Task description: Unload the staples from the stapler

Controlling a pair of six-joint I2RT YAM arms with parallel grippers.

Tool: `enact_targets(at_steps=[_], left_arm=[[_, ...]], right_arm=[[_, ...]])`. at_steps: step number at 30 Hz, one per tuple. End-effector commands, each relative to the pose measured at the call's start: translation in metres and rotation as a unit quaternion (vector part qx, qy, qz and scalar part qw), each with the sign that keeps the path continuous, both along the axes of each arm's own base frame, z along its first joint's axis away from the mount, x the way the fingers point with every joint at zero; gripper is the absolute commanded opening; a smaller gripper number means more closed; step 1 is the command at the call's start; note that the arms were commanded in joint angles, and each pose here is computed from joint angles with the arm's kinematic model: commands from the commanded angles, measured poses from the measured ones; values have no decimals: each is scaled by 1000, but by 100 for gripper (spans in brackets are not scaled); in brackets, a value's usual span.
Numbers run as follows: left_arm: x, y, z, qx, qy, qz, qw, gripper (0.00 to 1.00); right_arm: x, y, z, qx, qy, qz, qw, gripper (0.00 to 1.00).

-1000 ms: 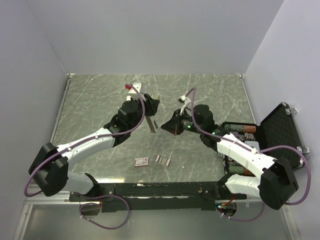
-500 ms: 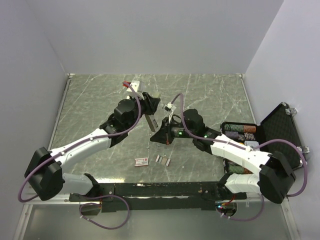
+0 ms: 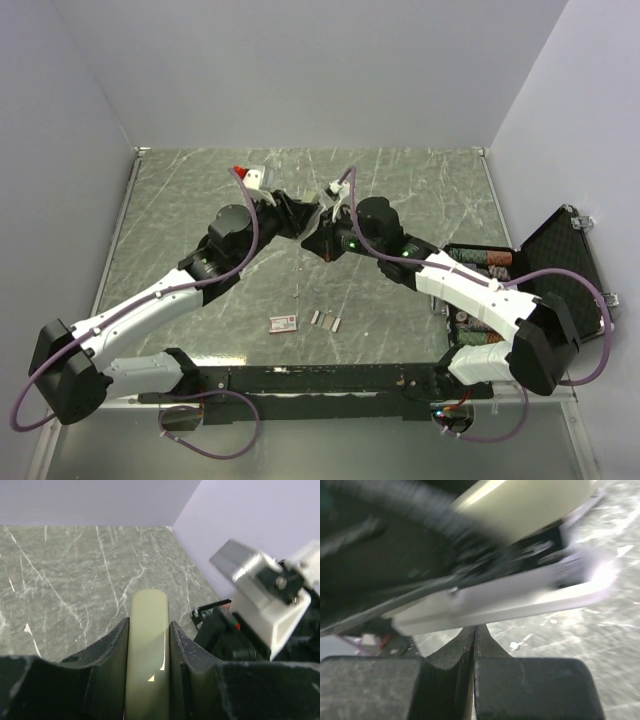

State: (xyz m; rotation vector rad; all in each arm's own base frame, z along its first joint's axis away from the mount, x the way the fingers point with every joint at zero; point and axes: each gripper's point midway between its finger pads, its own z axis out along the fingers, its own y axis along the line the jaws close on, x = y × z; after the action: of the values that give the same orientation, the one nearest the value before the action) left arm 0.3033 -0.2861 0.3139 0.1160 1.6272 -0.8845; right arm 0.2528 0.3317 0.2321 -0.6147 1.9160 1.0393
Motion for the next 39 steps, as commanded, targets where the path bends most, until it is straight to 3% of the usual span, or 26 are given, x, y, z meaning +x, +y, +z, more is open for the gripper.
enact_targets(at_steps=[1,11,29,35,39], left_arm=[[-14,3,7,-19,-1,-18,1000,1],[-24,10,17,-15,-13,-24,1000,1],[-35,-20,1,-56,29,-98,993,1],[-21,-16,-2,-29,20,-64,997,1],[6,-3,-6,-2,10,6,1000,1]], right_arm=[[20,-15,17,-18,-44,-43,998,0],[29,-44,22,-46,-63,-101,992,0],[37,-28,95,57,-89,-83,991,0],[47,-53,78,34,-68,-129,989,0],[44,-65,48,26,-40,-154,987,0]])
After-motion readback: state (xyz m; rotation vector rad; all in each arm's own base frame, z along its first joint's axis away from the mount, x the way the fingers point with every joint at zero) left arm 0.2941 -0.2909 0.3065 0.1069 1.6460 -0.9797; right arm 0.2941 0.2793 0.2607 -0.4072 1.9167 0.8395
